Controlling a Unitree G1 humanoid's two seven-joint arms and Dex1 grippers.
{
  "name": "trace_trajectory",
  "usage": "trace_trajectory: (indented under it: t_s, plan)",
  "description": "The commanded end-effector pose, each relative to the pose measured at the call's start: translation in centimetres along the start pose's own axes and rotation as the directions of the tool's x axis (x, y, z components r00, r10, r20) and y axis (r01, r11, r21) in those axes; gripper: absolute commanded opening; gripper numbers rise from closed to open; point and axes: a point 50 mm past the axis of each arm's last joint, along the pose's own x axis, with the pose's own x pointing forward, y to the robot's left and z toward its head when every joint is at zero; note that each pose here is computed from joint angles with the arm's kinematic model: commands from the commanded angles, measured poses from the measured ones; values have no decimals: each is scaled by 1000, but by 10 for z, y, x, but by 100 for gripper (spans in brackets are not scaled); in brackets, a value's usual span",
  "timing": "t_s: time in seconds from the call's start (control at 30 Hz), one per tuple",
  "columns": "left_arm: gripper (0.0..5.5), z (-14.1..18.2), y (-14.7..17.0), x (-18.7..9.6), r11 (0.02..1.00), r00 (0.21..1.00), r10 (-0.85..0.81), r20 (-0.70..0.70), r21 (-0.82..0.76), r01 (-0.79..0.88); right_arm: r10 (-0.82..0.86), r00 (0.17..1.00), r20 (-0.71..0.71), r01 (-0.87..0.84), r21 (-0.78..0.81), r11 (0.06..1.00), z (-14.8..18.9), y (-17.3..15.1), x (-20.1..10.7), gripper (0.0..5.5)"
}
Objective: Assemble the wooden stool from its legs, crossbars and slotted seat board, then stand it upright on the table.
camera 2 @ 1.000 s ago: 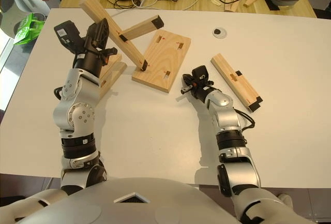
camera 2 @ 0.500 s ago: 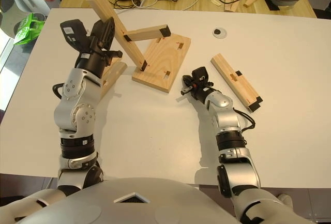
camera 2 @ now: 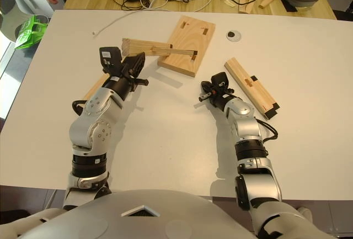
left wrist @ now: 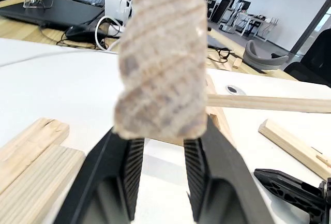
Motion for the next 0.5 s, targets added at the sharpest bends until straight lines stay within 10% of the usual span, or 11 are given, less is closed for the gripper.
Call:
trace_trajectory:
  t_s: [0.03, 0.37, 0.5]
  plan:
    - [98, 29, -10, 0, 999, 998, -32, 51, 24, 31, -8, 1000, -21, 7, -15, 1000, -8, 0, -2, 0]
    - [97, 63, -12, -1, 983, 979, -137, 152, 140, 116, -17, 1000, -5, 17, 1, 1000, -14, 7, 0, 0]
    - [97, 64, -9, -3, 980, 972, -166, 168, 138, 144, -55, 976, 209, 57, -2, 998, 35, -2, 4, 0]
